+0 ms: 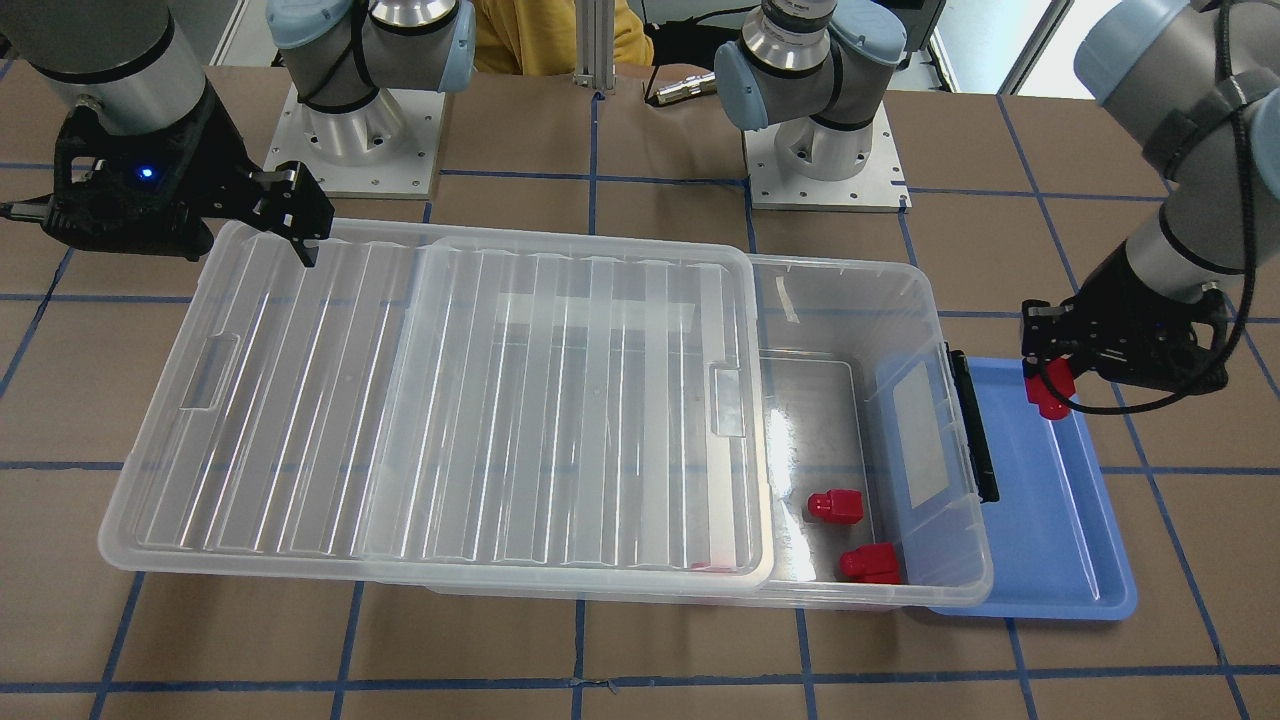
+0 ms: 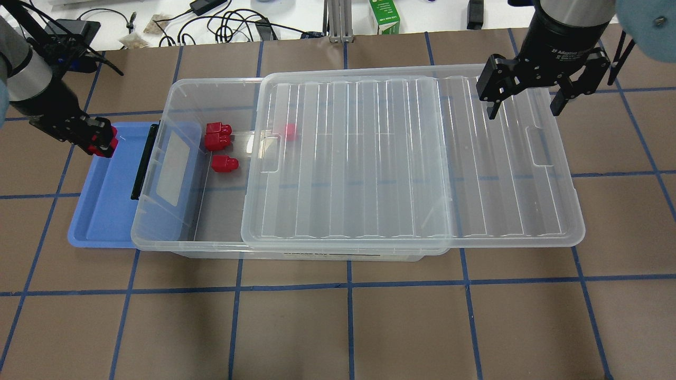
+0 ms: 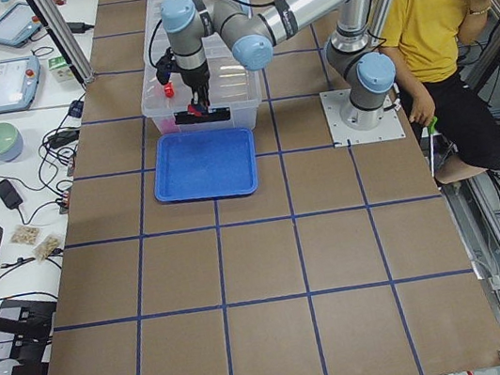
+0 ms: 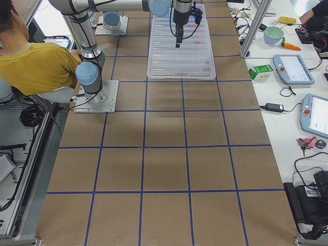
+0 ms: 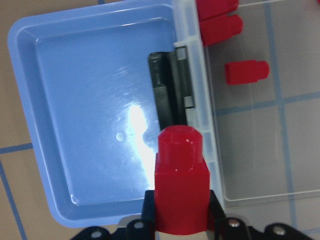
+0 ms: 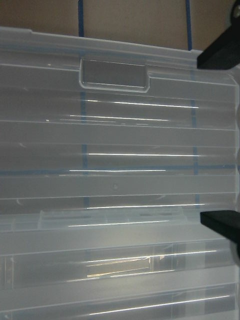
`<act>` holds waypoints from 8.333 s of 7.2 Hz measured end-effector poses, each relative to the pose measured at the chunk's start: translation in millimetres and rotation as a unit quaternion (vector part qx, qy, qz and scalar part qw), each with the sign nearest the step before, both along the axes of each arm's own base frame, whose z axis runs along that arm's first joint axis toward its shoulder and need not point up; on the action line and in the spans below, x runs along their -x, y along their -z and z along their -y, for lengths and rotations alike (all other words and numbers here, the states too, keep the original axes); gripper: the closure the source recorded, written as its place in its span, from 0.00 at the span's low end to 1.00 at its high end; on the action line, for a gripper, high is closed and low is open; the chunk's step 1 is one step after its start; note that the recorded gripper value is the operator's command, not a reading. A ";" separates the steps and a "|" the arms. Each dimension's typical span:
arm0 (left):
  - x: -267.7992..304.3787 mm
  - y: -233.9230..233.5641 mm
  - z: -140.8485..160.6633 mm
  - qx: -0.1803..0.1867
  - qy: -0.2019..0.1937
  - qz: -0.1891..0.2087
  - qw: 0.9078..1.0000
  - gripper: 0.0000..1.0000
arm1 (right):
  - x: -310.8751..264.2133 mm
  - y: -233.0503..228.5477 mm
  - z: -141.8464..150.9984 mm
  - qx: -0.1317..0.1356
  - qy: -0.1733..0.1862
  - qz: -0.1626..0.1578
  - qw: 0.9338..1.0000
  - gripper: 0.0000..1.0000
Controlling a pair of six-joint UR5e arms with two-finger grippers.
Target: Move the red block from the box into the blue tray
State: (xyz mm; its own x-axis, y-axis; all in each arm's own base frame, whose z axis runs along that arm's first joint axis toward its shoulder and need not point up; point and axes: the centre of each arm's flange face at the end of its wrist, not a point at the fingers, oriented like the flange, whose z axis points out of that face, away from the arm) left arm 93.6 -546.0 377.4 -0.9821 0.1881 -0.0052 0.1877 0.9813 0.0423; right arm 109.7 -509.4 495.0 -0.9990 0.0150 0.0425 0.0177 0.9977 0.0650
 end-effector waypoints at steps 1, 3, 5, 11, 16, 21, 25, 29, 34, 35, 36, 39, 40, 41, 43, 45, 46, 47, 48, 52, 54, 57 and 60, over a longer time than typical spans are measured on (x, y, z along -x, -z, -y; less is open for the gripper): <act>-25.3 24.7 8.5 -0.001 0.003 -0.016 1.000 1.00 | 0.0 0.0 -0.2 0.000 0.000 0.000 1.000 0.00; -55.6 76.6 24.2 -0.012 0.012 -0.034 0.999 1.00 | -0.2 -3.0 -2.4 0.002 0.000 0.000 1.000 0.00; -64.8 127.3 32.8 -0.020 0.012 -0.040 0.999 1.00 | -0.2 -4.3 -3.0 0.004 0.000 0.000 1.000 0.00; -66.6 169.8 34.9 -0.029 0.008 -0.044 0.999 0.03 | -0.2 -4.8 -1.7 0.008 0.001 0.000 1.000 0.00; -46.7 75.3 36.5 -0.015 -0.006 -0.028 0.999 0.00 | 2.0 -1.9 2.0 0.007 0.002 0.004 1.000 0.00; 172.4 -78.9 -17.0 0.045 -0.005 -0.006 0.999 0.00 | 101.4 46.2 32.7 -0.032 0.060 0.009 0.998 0.00; 243.3 -120.1 -53.2 0.064 -0.005 -0.006 0.998 0.00 | 171.3 78.2 34.5 -0.014 0.037 0.008 0.999 0.00; 226.8 -131.1 -55.0 0.054 -0.023 0.001 0.998 0.00 | 183.3 116.9 36.4 -0.008 -0.002 -0.032 0.999 0.00; 226.7 -128.2 -56.9 0.050 -0.023 0.002 0.998 0.00 | 180.4 142.6 35.9 -0.025 -0.001 -0.017 1.000 0.00; 226.7 -127.6 -57.7 0.049 -0.023 0.001 0.999 0.00 | 178.9 143.2 36.1 -0.026 -0.002 -0.016 1.000 0.00; 226.8 -127.0 -58.4 0.049 -0.023 0.001 0.999 0.00 | 176.2 143.3 36.2 -0.026 -0.001 -0.015 1.000 0.00; 226.8 -127.3 -59.3 0.049 -0.023 0.001 0.999 0.00 | 163.0 143.5 37.8 -0.019 0.017 0.002 1.000 0.00; 226.8 -127.4 -59.4 0.049 -0.023 0.001 0.999 0.00 | 149.2 143.4 39.2 -0.018 0.019 0.002 1.000 0.00; 226.8 -127.4 -59.4 0.049 -0.023 0.001 0.999 0.00 | 134.9 143.4 40.2 -0.017 0.024 0.001 1.000 0.00; 226.8 -127.4 -59.4 0.049 -0.023 0.001 0.999 0.00 | 117.2 143.8 41.1 -0.016 0.023 0.002 1.000 0.00; 226.8 -127.4 -59.4 0.049 -0.023 0.001 0.999 0.00 | 96.1 144.1 41.2 -0.016 0.007 0.004 1.000 0.00; 226.8 -127.3 -59.4 0.049 -0.023 0.001 0.999 0.00 | 88.3 143.9 41.1 -0.015 0.000 0.005 1.000 0.00; 226.8 -127.0 -59.2 0.049 -0.023 0.001 0.999 0.00 | 77.9 143.9 40.9 -0.015 -0.009 0.005 1.000 0.00; 226.8 -126.8 -59.0 0.049 -0.024 0.001 0.999 0.00 | 66.2 144.9 40.6 -0.016 -0.020 0.005 1.000 0.00; 226.8 -126.8 -58.8 0.049 -0.023 0.001 0.999 0.00 | 23.8 148.1 37.0 -0.018 -0.032 0.004 0.999 0.00; 226.9 -126.8 -58.8 0.049 -0.023 0.001 0.999 0.00 | 11.0 149.6 35.7 -0.019 -0.041 0.003 0.999 0.00; 226.8 -126.8 -59.0 0.049 -0.024 0.001 0.999 0.00 | 3.9 149.8 34.5 -0.019 -0.047 0.004 0.999 0.00; 226.8 -127.4 -59.4 0.049 -0.024 0.001 0.998 0.00 | 3.0 134.5 44.6 -0.002 -0.048 0.002 0.999 0.00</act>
